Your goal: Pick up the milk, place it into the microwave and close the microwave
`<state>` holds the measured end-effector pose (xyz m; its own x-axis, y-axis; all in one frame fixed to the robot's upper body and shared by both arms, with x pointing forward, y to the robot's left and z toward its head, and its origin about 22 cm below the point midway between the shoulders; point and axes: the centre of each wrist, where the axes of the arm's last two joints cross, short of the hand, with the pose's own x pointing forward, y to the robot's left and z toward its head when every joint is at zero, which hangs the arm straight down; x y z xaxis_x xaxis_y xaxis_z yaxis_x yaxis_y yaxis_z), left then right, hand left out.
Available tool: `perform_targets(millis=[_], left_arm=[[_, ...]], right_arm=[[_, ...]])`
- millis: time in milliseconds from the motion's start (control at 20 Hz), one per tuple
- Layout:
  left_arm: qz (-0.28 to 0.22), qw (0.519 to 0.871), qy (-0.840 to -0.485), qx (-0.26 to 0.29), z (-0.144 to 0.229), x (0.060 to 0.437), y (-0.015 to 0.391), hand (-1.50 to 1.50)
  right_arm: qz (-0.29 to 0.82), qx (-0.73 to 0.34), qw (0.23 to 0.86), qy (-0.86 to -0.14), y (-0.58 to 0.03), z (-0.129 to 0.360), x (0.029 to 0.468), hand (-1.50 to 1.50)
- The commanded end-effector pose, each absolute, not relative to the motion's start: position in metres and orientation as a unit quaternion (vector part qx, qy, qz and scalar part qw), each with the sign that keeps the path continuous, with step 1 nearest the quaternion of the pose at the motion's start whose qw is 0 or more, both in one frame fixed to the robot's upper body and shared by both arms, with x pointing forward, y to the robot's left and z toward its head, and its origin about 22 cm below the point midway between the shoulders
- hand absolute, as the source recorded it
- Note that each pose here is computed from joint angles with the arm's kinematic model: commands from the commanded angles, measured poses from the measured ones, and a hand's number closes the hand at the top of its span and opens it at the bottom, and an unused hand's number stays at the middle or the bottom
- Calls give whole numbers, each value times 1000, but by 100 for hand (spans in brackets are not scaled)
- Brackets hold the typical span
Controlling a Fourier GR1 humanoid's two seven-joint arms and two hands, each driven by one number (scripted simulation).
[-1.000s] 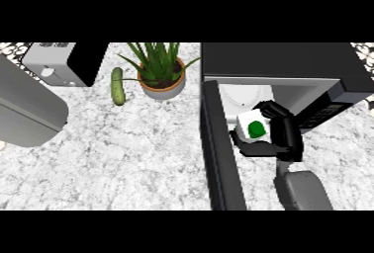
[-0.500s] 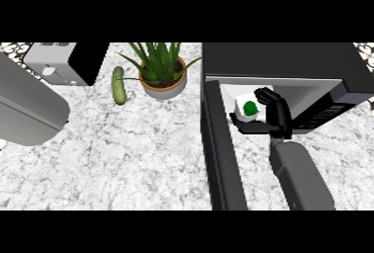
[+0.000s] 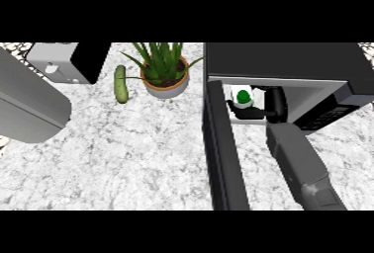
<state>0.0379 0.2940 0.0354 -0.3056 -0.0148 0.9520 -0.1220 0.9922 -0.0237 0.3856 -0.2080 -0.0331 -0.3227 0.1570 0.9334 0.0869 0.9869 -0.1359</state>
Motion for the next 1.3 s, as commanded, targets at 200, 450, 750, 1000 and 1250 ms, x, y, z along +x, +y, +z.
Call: perform_targets(millis=[200,450,750,1000,1250], left_arm=[[44,592,-804,36,22,43,299,-150],[37,583,-811,34,33,52,309,-150],[29,588,-808,30,32,52,306,-150],[31,589,-807,23,35,52,308,-150],[30,586,-809,22,24,64,312,-150]], right_arm=[[92,-167,528,-828,-183,-7,412,150],[153,-260,491,-817,-193,-18,408,150],[136,-333,481,-799,-189,0,422,150],[101,-347,505,-784,-228,-2,419,150],[95,-363,509,-775,-233,-16,411,150]])
